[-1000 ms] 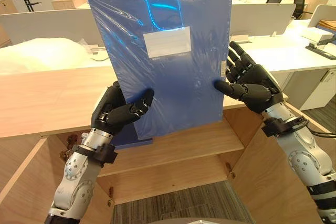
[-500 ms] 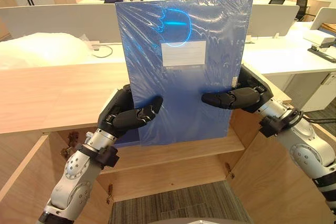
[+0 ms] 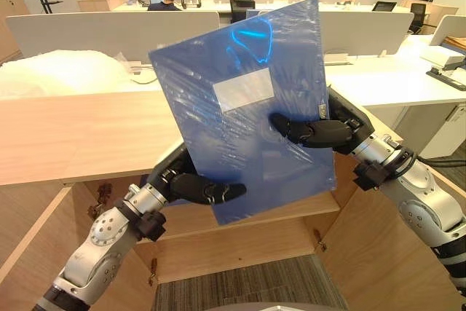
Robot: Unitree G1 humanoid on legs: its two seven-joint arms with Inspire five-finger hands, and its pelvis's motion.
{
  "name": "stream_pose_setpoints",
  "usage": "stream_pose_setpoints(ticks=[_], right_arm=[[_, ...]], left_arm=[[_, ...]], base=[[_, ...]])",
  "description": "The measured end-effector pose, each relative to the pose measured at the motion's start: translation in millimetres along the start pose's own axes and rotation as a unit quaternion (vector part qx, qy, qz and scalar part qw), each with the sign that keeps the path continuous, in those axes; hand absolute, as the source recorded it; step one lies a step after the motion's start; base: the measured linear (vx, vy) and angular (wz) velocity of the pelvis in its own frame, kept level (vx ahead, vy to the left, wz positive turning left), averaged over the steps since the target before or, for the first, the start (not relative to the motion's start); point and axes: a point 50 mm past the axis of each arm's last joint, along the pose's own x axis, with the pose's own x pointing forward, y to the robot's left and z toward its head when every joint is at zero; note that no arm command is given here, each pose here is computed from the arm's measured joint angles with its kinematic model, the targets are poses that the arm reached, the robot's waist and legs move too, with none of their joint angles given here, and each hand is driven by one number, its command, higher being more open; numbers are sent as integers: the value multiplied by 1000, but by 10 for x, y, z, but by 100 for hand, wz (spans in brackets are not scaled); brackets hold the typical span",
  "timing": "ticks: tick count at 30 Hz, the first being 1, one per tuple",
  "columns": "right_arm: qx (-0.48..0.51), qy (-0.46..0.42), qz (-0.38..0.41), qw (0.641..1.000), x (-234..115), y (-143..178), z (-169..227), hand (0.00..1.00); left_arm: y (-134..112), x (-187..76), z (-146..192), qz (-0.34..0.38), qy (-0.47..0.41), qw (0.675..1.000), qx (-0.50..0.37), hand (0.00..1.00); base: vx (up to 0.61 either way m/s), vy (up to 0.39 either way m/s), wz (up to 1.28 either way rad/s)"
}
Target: Walk over to the cabinet, pick up the folder, carry it to the office cabinet, place the folder inside the office cabinet, then close the office cabinet door
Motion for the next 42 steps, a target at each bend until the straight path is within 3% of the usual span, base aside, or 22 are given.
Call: stream_pose_setpoints(ticks=[5, 10, 15, 20, 23, 26, 30, 35, 39, 41, 42], right_arm=[[-129, -65, 18, 989, 84, 249, 286, 0], [-267, -146, 49, 951, 140, 641, 460, 0], [-256, -161, 91, 949, 183, 881, 369, 0], [-227, -163, 162, 946, 189, 1217, 208, 0], [-234, -109, 225, 940, 135, 1390, -105, 0], [-267, 13, 282, 921, -20, 1448, -639, 0], [-311, 130, 321, 885, -220, 1345, -1072, 0], [-311, 185, 316, 877, -279, 1237, -1295, 0], [-264, 293, 260, 881, -326, 1203, -1798, 0], [-234, 349, 178, 890, -303, 1089, -1997, 0], [-185, 387, 91, 899, -298, 990, -2114, 0]], left_arm=[[-37, -13, -234, 26, -5, 998, -65, 100], [-92, -55, -673, 24, 51, 992, -109, 100], [-203, -228, -1156, -1, 178, 978, -111, 100], [-427, -534, -1733, -20, 317, 939, -131, 100], [-426, -817, -2051, 24, 411, 904, -110, 100], [-355, -1167, -2276, 131, 491, 857, -88, 100], [-244, -1358, -2323, 227, 518, 822, -71, 100], [-205, -1524, -2356, 314, 532, 784, -67, 100], [-273, -1699, -2405, 388, 546, 738, -78, 100], [-331, -1761, -2429, 426, 548, 714, -94, 100], [-370, -1797, -2442, 456, 543, 696, -112, 100]], base=[[0, 0, 0], [0, 0, 0], [0, 0, 0], [0, 0, 0], [-3, -3, 4], [8, 8, 5], [12, 10, 4], [1, 11, -4], [-11, -3, 4], [0, 8, 5], [5, 10, 15]])
